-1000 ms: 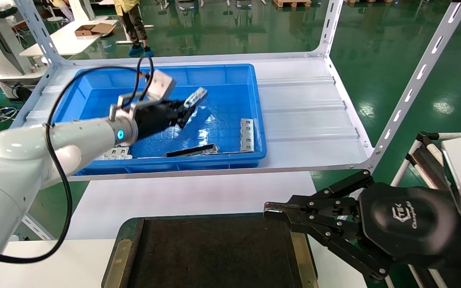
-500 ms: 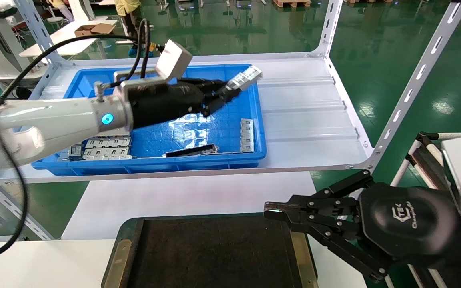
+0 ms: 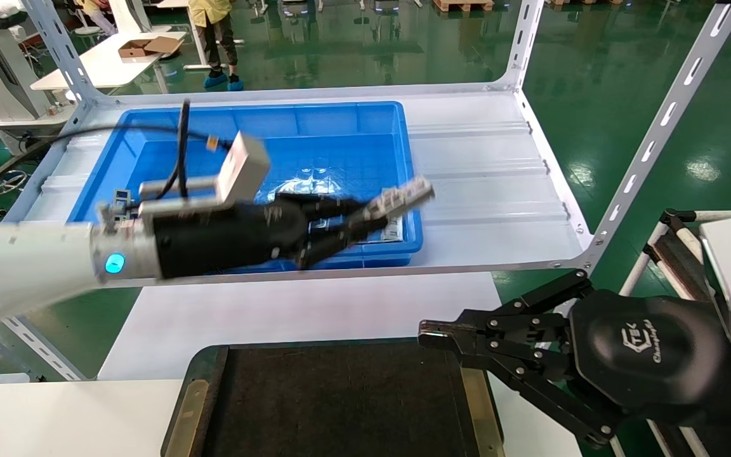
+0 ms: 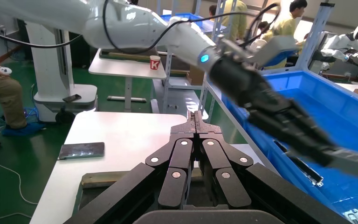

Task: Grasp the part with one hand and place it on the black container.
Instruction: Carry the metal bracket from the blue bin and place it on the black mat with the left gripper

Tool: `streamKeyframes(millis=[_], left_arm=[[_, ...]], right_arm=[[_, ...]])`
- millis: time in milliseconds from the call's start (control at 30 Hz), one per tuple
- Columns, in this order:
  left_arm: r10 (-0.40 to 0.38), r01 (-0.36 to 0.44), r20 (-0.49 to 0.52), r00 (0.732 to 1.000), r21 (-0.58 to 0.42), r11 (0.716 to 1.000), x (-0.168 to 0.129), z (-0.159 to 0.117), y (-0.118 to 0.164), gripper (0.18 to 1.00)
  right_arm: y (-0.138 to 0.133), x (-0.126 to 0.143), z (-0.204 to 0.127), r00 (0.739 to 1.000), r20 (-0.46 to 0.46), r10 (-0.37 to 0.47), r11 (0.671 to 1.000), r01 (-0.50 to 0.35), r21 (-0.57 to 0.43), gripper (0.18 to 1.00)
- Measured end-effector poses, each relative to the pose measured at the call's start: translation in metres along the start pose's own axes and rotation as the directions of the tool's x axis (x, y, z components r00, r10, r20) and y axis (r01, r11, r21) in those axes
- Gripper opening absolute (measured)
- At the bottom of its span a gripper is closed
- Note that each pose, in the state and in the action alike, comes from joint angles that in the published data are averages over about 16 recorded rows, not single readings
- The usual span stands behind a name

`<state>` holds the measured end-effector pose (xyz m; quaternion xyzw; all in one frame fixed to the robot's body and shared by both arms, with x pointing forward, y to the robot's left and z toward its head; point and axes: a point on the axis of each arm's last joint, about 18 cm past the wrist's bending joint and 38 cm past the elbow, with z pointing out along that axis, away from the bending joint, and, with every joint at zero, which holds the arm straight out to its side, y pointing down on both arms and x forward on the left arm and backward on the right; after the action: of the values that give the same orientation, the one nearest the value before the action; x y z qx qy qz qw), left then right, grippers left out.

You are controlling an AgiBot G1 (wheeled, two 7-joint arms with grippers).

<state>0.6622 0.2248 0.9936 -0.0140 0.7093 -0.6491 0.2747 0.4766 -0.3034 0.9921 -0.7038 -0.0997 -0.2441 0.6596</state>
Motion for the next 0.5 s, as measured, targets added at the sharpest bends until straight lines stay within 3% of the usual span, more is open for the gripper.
streamKeyframes(millis=[300, 500], left_arm=[[-0.134, 0.130, -0.153, 0.979, -0.035, 0.991, 0.066, -0.010, 0.060, 0.322], [-0.259, 0.247, -0.151, 0.954, -0.095, 0.964, 0.105, -0.006, 0.108, 0.322]], right_arm=[[0.000, 0.000, 0.000, 1.000, 0.000, 0.000, 1.000, 0.000, 0.000, 0.191], [0.000, 0.000, 0.000, 1.000, 0.000, 0.000, 1.000, 0.000, 0.000, 0.191]])
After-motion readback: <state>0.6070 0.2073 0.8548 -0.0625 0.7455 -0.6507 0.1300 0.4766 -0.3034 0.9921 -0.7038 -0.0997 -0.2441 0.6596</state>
